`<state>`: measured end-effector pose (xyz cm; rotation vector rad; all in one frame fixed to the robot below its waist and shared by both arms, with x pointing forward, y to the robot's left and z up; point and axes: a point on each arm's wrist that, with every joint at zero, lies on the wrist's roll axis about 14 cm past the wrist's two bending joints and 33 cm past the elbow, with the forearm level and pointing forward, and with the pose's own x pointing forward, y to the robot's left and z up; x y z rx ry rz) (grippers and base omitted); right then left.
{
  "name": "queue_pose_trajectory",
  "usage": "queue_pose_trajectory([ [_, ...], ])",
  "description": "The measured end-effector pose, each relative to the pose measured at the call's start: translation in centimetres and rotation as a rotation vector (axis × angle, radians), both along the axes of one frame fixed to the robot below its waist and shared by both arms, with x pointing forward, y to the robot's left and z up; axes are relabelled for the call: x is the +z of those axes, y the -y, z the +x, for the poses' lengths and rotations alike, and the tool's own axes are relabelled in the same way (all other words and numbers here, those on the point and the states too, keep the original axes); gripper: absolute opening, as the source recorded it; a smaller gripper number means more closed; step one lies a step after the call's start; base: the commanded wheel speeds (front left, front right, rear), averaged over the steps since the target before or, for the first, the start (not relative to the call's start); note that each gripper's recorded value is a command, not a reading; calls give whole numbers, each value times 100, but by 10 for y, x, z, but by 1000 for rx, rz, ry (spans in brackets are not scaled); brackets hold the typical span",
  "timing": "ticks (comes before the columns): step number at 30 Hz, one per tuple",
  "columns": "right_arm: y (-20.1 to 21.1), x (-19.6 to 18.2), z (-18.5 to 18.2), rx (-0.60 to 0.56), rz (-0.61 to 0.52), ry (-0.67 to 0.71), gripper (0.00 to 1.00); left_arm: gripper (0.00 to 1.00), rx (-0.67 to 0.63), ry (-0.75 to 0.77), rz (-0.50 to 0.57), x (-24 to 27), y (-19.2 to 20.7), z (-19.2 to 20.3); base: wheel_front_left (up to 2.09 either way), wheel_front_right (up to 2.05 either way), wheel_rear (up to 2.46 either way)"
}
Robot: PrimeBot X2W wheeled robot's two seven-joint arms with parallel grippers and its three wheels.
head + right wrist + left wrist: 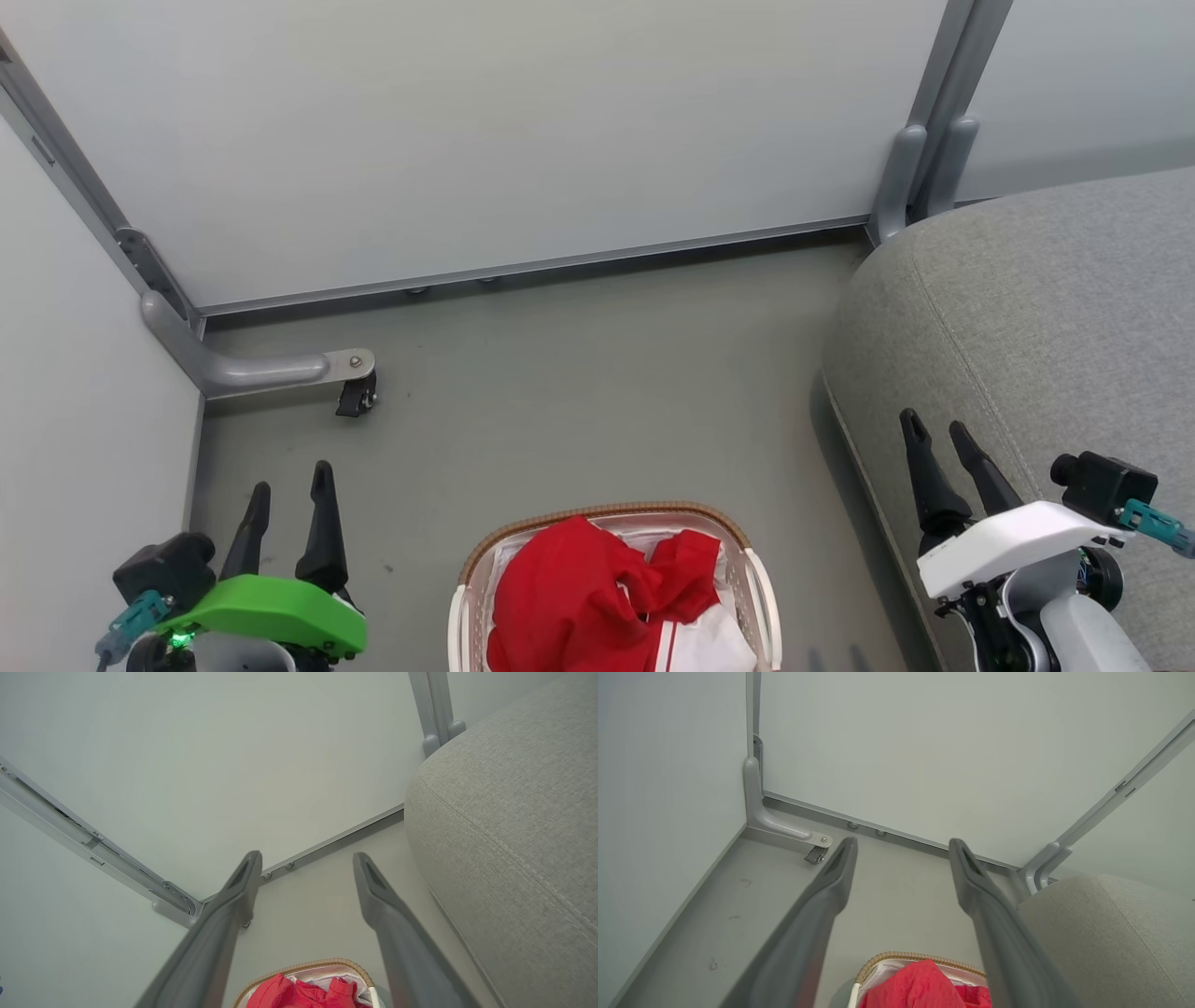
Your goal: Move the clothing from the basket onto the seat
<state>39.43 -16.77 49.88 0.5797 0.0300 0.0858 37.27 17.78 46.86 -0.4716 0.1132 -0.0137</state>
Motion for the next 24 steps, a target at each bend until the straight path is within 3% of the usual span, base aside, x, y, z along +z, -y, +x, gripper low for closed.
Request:
queue_pose_trajectory([
  [24, -6, 0, 2, 23, -226, 45, 100, 100, -38, 39, 218, 0, 6, -7, 0, 0, 0],
])
